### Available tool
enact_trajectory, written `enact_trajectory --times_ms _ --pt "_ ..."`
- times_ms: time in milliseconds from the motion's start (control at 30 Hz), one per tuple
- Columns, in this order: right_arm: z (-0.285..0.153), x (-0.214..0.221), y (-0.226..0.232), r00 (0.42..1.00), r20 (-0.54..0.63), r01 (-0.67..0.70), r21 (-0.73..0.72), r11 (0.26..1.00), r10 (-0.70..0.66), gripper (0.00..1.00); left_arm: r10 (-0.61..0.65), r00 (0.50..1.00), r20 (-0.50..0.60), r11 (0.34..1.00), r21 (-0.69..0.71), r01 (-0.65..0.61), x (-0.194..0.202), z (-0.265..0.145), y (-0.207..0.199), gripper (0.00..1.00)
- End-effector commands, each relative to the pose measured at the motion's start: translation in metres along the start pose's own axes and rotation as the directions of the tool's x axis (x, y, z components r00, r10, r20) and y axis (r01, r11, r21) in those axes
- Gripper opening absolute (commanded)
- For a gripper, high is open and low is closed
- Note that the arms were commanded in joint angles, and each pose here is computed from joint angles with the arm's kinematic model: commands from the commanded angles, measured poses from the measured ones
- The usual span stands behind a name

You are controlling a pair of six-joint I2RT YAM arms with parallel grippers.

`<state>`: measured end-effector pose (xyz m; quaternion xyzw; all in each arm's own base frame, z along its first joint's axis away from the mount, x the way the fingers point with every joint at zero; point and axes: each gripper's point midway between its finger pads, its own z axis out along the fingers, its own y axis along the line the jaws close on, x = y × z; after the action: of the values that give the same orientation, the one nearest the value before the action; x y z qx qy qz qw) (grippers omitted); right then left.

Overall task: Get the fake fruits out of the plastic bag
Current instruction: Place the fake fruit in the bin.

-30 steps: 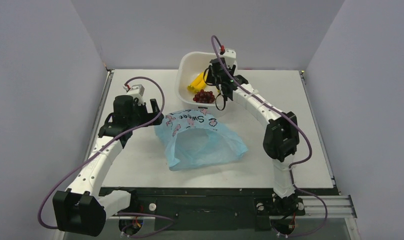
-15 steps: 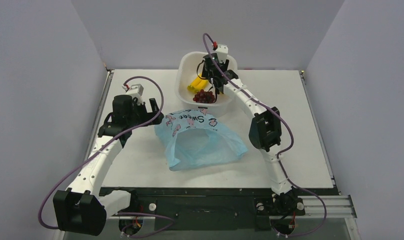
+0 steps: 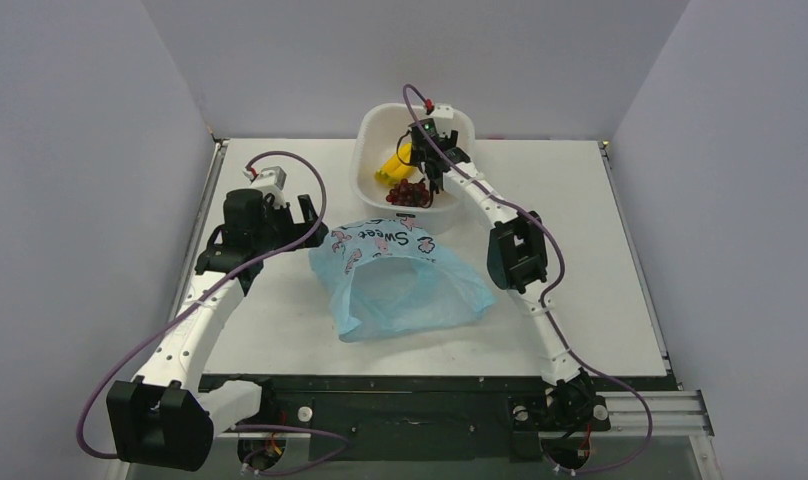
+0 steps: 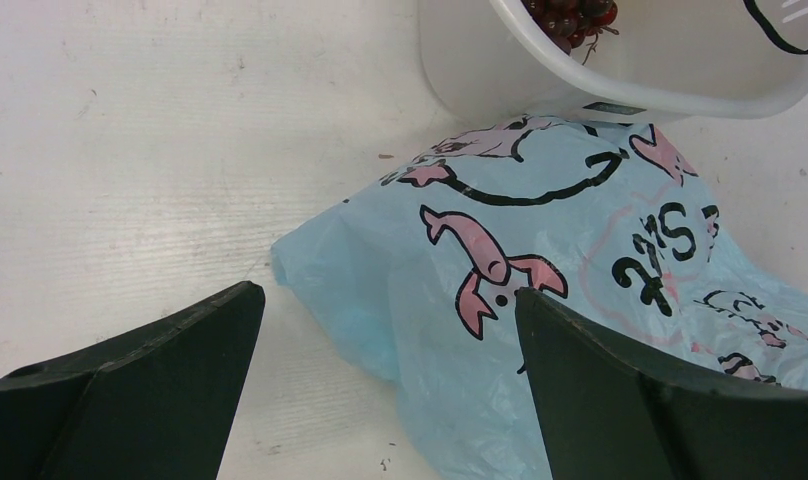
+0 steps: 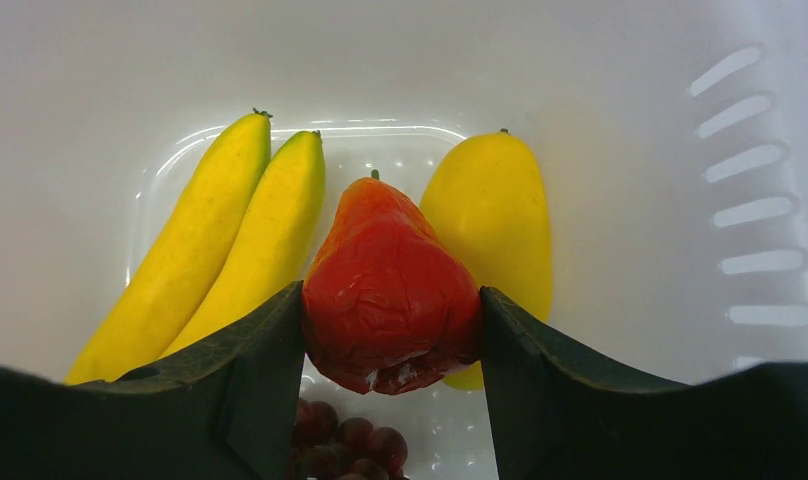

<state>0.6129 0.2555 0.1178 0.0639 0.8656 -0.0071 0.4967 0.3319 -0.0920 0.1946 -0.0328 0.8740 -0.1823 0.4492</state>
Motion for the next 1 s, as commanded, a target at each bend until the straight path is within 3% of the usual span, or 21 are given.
enact_trajectory --times_ms 0,500,633,967 --pt "-0.006 -0.028 0.002 0.998 0.069 0.012 -0.005 1.0 -0.012 0.44 -0.004 0.999 0.052 0.999 0.036 0.002 -0.014 -0.001 -0.007 0.97" --pt "0.004 -0.02 0.001 0.995 0.062 0.073 -0.007 0.997 -0.073 0.84 -0.004 0.999 0.045 0.999 0.037 0.002 -0.013 0.0 -0.006 0.97" --pt "-0.01 -0.033 0.003 0.993 0.074 0.091 -0.015 0.996 -0.09 0.88 -0.005 0.999 0.039 0.999 0.035 0.004 -0.011 0.001 -0.005 0.97" --pt "-0.083 -0.072 0.006 0.986 0.111 0.128 -0.031 0.991 -0.124 0.88 0.002 1.0 0.03 1.0 0.02 -0.003 -0.008 0.005 -0.001 0.97"
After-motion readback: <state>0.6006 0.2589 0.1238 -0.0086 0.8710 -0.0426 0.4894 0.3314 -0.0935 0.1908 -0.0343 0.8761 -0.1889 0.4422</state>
